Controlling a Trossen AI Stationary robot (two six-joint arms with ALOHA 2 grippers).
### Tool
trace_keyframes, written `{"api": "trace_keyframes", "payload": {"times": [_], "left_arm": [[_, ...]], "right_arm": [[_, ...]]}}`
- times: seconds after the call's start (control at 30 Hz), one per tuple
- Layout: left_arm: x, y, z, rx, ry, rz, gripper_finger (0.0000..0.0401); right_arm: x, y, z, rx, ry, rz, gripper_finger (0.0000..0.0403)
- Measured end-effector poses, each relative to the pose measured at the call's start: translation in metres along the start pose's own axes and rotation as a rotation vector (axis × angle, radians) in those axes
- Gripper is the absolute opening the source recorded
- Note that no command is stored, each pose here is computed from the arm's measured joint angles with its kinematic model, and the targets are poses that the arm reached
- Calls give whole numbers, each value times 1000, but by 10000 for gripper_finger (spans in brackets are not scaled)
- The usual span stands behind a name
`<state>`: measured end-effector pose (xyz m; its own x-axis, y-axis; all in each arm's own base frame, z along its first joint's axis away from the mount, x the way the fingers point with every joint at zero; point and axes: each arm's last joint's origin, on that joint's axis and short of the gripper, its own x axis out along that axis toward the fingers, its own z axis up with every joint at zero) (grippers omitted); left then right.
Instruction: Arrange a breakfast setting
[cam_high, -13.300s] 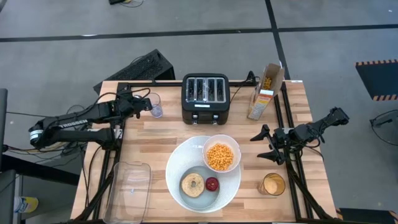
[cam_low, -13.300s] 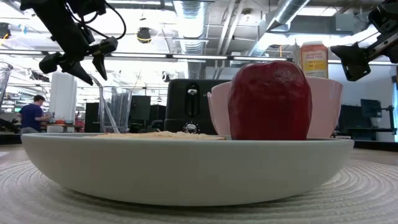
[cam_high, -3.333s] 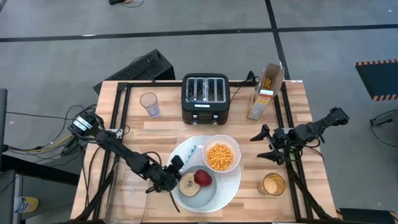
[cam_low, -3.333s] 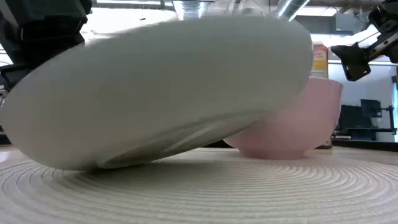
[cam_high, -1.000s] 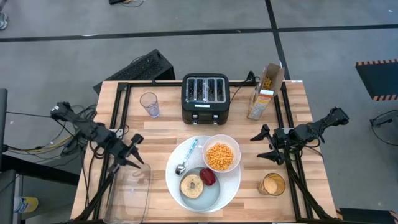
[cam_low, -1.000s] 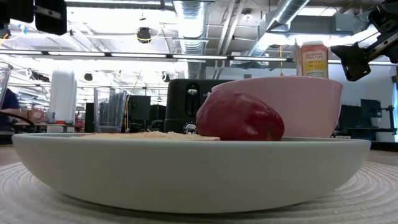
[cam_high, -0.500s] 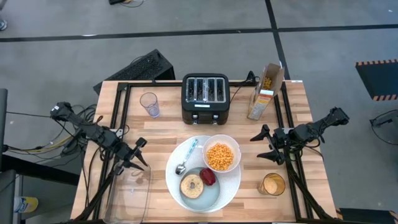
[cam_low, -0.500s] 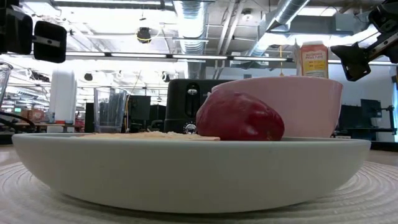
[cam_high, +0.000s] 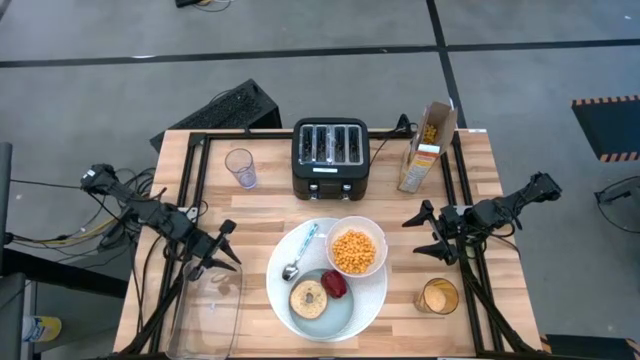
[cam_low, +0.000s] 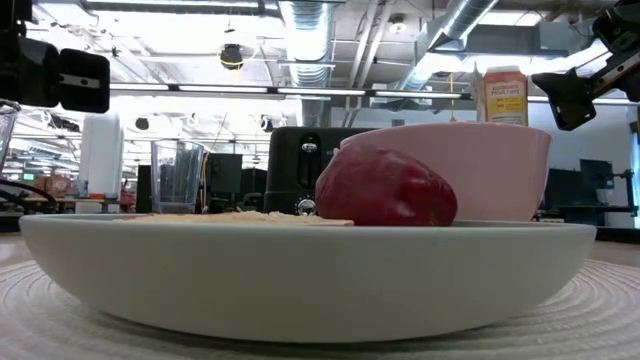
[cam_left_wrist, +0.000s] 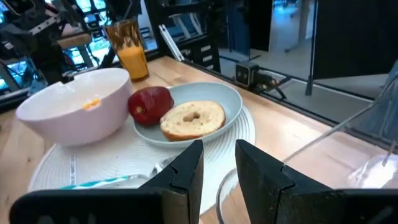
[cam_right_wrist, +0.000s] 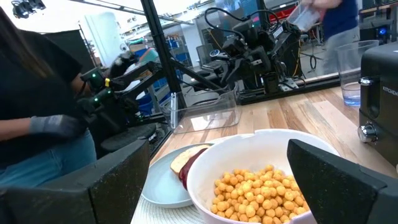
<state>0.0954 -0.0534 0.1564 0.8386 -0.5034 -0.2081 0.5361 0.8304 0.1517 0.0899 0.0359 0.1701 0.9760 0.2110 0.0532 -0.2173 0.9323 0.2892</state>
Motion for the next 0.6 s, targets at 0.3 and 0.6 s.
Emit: {"api": "trace_keyframes", "payload": {"times": [0.3, 0.6], "left_arm": [[0, 0, -4, -1, 40, 17, 83], [-7, 1, 3, 0, -50, 42, 83]], "right_arm": [[0, 0, 0, 0, 0, 0, 400], [0, 0, 0, 0, 1, 0, 400]]}}
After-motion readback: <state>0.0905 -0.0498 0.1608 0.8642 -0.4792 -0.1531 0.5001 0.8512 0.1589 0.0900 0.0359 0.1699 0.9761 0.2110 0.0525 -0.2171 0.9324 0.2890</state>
